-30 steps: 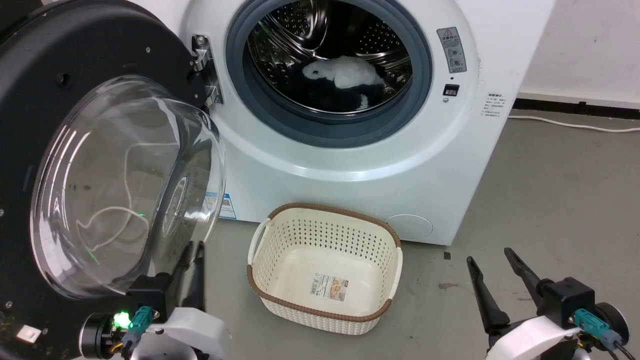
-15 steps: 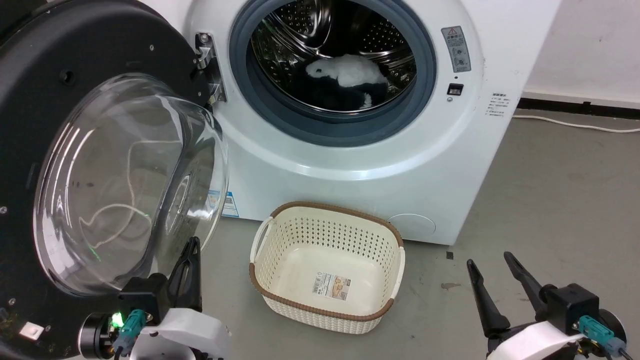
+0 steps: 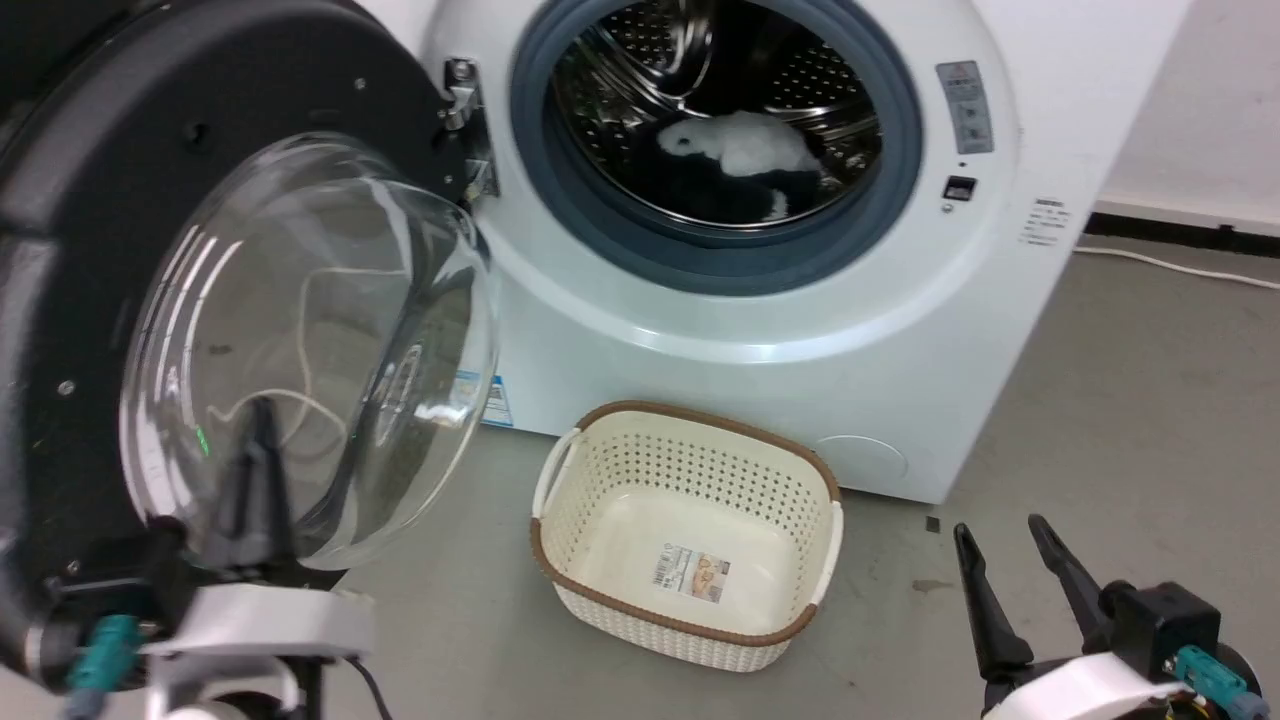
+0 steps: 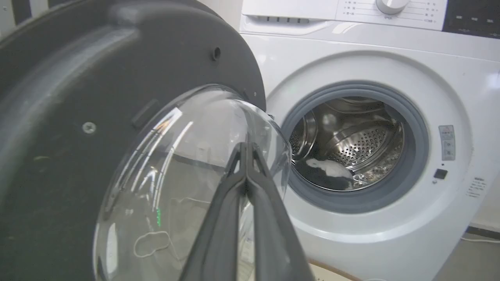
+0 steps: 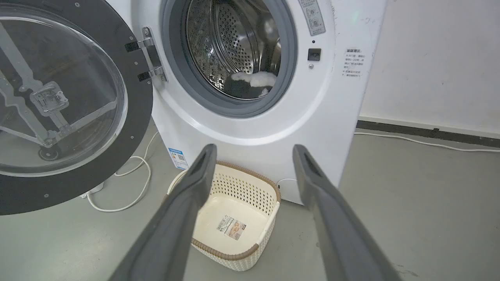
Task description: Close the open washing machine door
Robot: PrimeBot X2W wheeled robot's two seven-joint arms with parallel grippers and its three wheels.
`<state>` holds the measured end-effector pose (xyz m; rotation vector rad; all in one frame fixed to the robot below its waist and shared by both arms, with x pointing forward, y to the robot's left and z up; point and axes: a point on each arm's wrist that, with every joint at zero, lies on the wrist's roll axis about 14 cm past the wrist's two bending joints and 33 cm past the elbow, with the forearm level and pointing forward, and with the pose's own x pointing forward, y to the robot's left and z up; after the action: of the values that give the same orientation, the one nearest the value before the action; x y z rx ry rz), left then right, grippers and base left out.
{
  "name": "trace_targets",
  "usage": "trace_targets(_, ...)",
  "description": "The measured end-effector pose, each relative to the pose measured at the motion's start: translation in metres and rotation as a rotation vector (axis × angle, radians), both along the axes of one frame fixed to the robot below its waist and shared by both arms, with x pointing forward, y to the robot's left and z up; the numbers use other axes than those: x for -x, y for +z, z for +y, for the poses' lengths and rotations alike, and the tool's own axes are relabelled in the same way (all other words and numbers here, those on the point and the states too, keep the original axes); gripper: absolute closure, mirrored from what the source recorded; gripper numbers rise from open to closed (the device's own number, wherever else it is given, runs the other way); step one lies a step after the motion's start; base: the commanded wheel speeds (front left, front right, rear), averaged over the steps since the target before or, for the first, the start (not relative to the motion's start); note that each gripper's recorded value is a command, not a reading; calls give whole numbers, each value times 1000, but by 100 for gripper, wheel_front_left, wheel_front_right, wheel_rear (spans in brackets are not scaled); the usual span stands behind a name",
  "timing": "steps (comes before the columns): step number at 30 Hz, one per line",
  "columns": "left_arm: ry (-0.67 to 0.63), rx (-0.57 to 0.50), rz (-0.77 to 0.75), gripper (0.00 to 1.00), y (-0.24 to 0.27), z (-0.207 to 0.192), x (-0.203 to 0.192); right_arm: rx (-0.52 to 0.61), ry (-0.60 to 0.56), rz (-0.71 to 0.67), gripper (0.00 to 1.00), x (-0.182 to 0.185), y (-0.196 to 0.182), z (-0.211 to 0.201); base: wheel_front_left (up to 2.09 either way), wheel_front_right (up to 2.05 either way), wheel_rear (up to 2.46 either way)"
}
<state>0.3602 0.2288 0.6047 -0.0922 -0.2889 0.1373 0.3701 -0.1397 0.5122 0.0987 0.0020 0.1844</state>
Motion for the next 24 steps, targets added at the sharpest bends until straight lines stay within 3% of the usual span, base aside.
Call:
trace_targets(7, 162, 28, -107, 100, 29, 54, 24, -20, 44, 4, 0, -2, -3, 15, 0, 0, 0)
trace_targets(8, 290, 49, -150, 100, 38, 95, 48, -36, 82, 3, 0, -6, -4, 28, 0, 0, 0)
trace_targets(14, 415, 27, -140, 100, 35, 145, 73, -53, 122, 11, 0, -9, -7, 42, 0, 0, 0)
trace_targets(18, 472, 9, -78, 100, 22, 174, 79, -56, 137, 20, 0, -12, -11, 48, 0, 0, 0)
trace_targets(24, 470, -61, 190, 100, -22, 211, 64, -59, 136, 65, 0, -21, -29, 48, 0, 0, 0)
